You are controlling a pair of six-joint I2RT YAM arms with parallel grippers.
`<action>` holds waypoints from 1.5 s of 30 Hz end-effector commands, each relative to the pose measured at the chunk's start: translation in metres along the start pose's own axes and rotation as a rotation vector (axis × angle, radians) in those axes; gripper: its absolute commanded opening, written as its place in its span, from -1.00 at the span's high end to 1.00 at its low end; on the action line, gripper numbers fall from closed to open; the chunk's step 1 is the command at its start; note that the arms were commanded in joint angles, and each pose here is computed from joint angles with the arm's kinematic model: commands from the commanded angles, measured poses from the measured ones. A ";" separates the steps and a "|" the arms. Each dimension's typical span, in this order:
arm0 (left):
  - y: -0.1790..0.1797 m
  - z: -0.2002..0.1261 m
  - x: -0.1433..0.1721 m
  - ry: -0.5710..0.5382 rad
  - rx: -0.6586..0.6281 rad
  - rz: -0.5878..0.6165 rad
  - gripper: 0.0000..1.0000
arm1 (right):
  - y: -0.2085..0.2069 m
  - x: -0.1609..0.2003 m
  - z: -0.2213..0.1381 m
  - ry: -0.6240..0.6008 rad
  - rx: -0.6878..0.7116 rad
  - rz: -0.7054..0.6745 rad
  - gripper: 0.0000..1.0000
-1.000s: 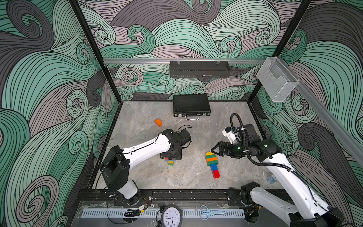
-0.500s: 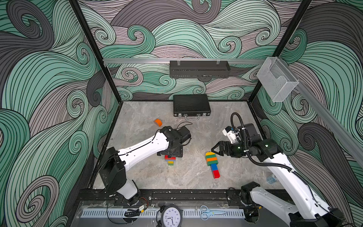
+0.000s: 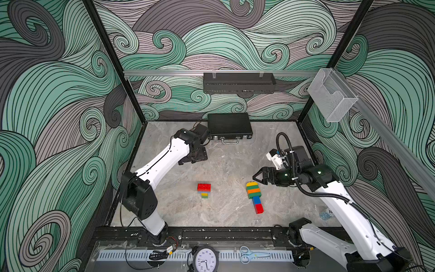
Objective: Assemble an ice cream with lego
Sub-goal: Pick up the lego brick from the center of the board.
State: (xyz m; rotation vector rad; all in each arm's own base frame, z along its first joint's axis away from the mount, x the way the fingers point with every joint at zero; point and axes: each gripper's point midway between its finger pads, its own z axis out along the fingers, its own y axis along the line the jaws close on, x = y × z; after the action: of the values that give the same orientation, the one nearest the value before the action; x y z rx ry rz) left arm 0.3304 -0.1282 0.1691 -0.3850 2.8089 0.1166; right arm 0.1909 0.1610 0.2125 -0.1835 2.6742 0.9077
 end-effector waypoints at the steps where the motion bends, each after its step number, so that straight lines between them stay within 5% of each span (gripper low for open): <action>1: -0.012 0.018 -0.026 0.022 0.064 -0.035 -0.80 | 0.007 -0.007 -0.004 -0.011 -0.010 -0.038 -0.99; 17: -0.011 0.122 -0.112 0.002 0.043 -0.125 -0.52 | 0.009 -0.014 0.001 0.009 -0.018 -0.054 -0.99; 26: -0.021 0.140 -0.133 -0.079 0.081 -0.125 -0.48 | 0.007 -0.019 0.002 0.013 -0.016 -0.049 -0.99; 45: -0.007 0.167 -0.133 -0.026 0.019 -0.182 -0.43 | 0.003 -0.019 0.002 0.020 -0.017 -0.036 -0.98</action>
State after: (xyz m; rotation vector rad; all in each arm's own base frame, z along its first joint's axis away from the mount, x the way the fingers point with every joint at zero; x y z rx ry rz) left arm 0.4958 -0.0876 0.0548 -0.5989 2.7323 0.0387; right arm 0.2093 0.1642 0.2152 -0.2189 2.6816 0.9119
